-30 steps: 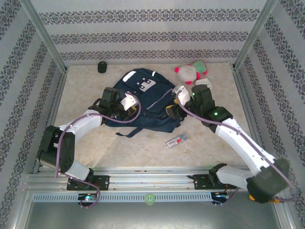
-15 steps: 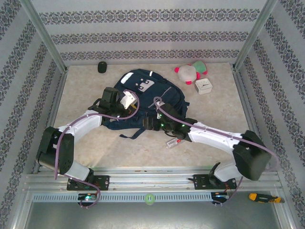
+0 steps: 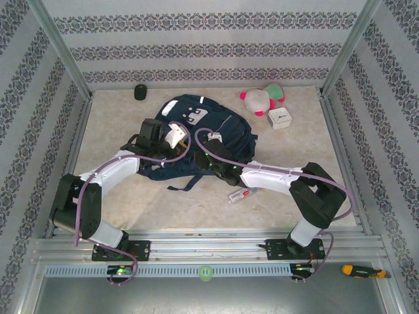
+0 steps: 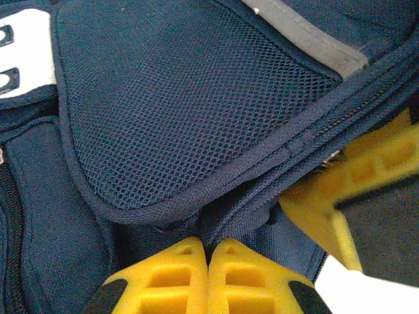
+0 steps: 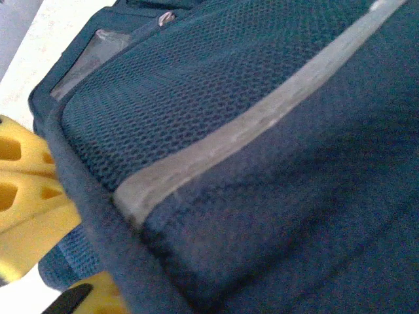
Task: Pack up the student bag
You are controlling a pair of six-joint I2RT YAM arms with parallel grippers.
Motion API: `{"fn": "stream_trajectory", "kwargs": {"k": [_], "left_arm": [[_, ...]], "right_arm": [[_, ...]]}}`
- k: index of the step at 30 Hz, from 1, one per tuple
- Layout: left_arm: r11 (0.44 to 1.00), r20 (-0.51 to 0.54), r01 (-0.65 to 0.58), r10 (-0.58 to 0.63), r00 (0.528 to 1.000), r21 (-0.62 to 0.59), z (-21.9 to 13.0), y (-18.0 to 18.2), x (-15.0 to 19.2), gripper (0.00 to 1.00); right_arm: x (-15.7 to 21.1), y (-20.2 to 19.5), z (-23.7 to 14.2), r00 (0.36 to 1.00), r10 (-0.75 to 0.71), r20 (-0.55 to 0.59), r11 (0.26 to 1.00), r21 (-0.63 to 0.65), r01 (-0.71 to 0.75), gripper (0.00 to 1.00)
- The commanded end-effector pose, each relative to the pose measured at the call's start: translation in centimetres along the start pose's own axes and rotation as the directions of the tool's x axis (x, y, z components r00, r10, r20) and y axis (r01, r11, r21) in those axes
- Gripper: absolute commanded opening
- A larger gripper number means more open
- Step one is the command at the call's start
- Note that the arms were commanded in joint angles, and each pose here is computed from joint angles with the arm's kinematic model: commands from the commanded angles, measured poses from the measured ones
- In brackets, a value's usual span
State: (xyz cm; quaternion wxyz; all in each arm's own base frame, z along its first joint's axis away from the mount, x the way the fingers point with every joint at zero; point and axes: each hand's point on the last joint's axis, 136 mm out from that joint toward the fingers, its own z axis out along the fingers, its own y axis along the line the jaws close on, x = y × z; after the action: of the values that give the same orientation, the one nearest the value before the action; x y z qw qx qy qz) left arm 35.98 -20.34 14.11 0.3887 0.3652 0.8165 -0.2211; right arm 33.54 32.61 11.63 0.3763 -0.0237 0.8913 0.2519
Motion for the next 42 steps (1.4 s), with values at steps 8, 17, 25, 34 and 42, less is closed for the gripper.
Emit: {"fn": "stream_trajectory", "kwargs": {"k": [8, 17, 25, 34, 42], "left_arm": [[0.989, -0.11, -0.111, 0.1, 0.989, -0.094, -1.2, 2.4, 1.4, 0.0], [0.986, -0.152, -0.112, 0.093, 0.984, -0.126, -2.4, 4.3, 3.7, 0.0], [0.98, -0.097, -0.198, 0.196, 0.976, -0.007, -3.7, 1.6, 2.5, 0.45], [0.868, 0.017, -0.494, 0.494, 0.869, 0.056, 0.8, -6.7, -3.3, 0.78], [0.822, -0.047, -0.565, 0.569, 0.821, 0.07, 4.1, -5.6, -1.9, 0.13]], "right_arm": [[-1.0, -2.0, -4.8, 0.997, -0.073, 0.018, 0.996, 0.05, 0.072, 0.0], [0.7, -6.4, -6.8, 0.989, -0.047, -0.141, 0.998, 0.041, 0.054, 0.0], [0.9, -3.1, -7.4, 0.973, -0.108, -0.203, 0.979, -0.19, 0.069, 0.0], [1.3, -1.0, -8.2, 0.96, -0.117, -0.253, 0.953, -0.3, 0.037, 0.0], [0.8, -2.1, -9.7, 0.952, -0.071, -0.297, 0.956, -0.292, -0.02, 0.0]]}}
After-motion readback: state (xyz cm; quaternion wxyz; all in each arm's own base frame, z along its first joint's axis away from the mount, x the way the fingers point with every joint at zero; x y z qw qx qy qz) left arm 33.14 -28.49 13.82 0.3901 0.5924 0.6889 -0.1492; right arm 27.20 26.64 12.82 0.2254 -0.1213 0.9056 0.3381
